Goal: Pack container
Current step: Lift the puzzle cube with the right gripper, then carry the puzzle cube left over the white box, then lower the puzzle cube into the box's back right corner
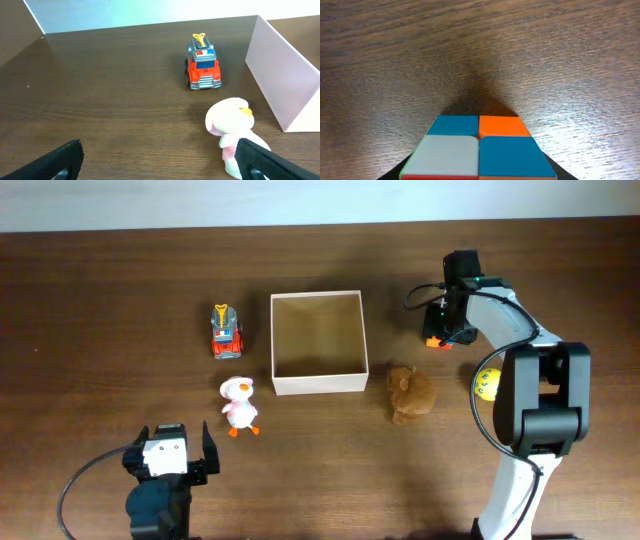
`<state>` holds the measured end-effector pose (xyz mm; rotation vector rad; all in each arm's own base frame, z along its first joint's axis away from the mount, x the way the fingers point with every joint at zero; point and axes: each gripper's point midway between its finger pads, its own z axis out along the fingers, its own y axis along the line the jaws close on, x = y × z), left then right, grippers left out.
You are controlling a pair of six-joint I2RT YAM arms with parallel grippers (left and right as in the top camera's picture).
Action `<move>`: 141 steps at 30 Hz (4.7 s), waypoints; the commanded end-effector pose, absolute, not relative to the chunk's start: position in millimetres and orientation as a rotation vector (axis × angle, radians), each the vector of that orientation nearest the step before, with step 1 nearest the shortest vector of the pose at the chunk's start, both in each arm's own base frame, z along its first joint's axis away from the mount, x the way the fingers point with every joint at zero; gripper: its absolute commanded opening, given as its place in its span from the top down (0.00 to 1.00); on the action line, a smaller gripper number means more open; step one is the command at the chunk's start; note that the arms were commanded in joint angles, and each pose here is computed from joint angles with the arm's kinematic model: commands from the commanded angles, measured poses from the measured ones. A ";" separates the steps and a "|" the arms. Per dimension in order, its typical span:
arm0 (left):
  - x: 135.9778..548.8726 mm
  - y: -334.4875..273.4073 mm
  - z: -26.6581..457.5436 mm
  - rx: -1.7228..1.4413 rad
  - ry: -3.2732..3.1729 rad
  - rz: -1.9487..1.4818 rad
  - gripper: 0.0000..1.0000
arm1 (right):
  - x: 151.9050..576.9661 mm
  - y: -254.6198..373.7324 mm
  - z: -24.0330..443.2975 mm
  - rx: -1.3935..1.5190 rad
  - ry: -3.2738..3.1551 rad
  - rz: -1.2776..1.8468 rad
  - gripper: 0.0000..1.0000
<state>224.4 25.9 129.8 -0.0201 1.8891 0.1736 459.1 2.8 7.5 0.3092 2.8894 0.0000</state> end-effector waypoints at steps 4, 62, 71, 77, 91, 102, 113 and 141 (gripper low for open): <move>224.7 25.1 128.2 0.001 1.889 0.180 0.01 | 482.3 -1.2 30.5 0.298 2.830 -0.016 0.48; 224.7 25.1 128.2 0.001 1.889 0.180 0.01 | 461.9 225.0 147.9 -0.293 2.731 0.151 0.52; 224.7 25.1 128.2 0.001 1.889 0.180 0.01 | 458.5 223.5 118.2 -0.297 2.759 0.139 0.51; 224.6 25.2 128.1 0.001 1.890 0.180 0.01 | 466.0 226.9 104.1 -0.293 2.726 0.153 0.51; 224.7 25.1 128.1 0.001 1.890 0.180 0.01 | 475.2 229.9 90.2 -0.283 2.683 0.168 0.51; 224.6 25.2 128.1 0.001 1.890 0.180 0.01 | 478.5 231.5 92.0 -0.281 2.667 0.175 0.51; 224.7 25.1 128.1 0.001 1.890 0.180 0.01 | 478.5 231.3 92.0 -0.280 2.667 0.175 0.43; 224.7 25.2 128.0 0.001 1.890 0.180 0.01 | 464.7 219.8 84.2 -0.284 2.735 0.109 0.38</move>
